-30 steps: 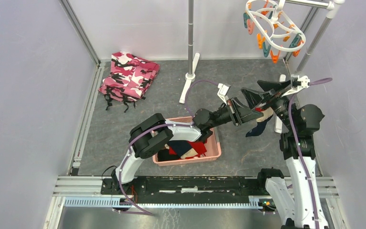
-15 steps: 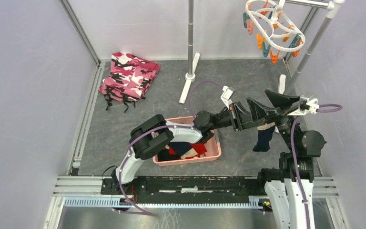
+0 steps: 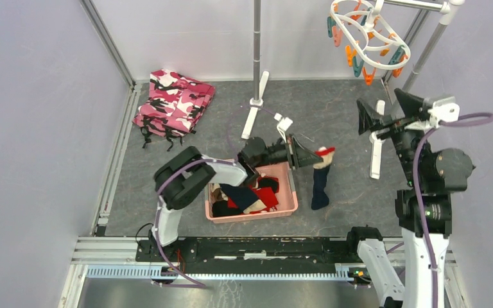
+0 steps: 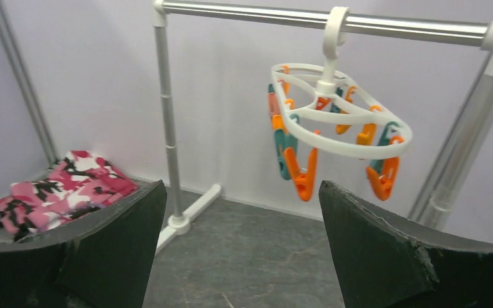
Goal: Clip the socks to the hanger
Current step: Adjust the hanger on the clothesline.
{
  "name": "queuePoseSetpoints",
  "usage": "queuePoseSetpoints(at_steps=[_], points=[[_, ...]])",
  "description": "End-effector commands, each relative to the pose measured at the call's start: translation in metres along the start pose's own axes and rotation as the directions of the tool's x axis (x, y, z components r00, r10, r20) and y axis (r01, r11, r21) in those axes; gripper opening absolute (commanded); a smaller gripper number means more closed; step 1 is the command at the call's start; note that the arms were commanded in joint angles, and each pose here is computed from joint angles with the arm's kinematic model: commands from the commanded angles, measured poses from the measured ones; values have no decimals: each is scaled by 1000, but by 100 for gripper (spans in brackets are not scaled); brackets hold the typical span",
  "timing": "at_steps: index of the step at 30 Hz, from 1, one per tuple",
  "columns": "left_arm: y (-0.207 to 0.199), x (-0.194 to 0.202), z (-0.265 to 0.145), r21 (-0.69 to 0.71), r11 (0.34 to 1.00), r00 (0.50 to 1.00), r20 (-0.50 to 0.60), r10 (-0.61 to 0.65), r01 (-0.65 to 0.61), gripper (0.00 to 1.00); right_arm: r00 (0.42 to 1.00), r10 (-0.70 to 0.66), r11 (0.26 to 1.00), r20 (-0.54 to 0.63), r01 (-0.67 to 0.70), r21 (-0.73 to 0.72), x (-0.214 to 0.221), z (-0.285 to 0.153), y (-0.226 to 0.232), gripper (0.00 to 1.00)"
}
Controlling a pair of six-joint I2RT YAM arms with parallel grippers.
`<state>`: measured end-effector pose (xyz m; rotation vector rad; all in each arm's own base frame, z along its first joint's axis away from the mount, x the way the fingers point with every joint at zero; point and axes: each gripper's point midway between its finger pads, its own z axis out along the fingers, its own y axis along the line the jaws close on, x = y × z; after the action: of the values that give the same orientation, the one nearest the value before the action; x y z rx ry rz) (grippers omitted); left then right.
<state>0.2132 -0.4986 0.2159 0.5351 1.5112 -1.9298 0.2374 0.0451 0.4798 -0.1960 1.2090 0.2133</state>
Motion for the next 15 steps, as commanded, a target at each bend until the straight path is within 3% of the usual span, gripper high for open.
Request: queuePoseSetpoints(at_steps=[1, 3, 5, 9, 15], points=[[0, -54, -10, -148, 946, 958, -45, 284, -287, 2, 989, -89, 988, -116, 103, 112, 16, 22, -34, 93], [14, -71, -19, -257, 899, 935, -92, 344, -356, 2, 987, -73, 986, -141, 92, 138, 26, 29, -42, 91], [32, -82, -33, -369, 862, 937, -130, 323, -348, 2, 985, -48, 986, -167, 73, 149, 34, 35, -46, 90], [46, -101, -50, -455, 818, 936, -168, 310, -352, 2, 975, -3, 983, -220, 44, 180, 48, 48, -54, 91], [61, -95, -48, -426, 863, 959, -195, 205, -271, 2, 968, -44, 966, -248, 104, 235, 38, 55, -65, 94]])
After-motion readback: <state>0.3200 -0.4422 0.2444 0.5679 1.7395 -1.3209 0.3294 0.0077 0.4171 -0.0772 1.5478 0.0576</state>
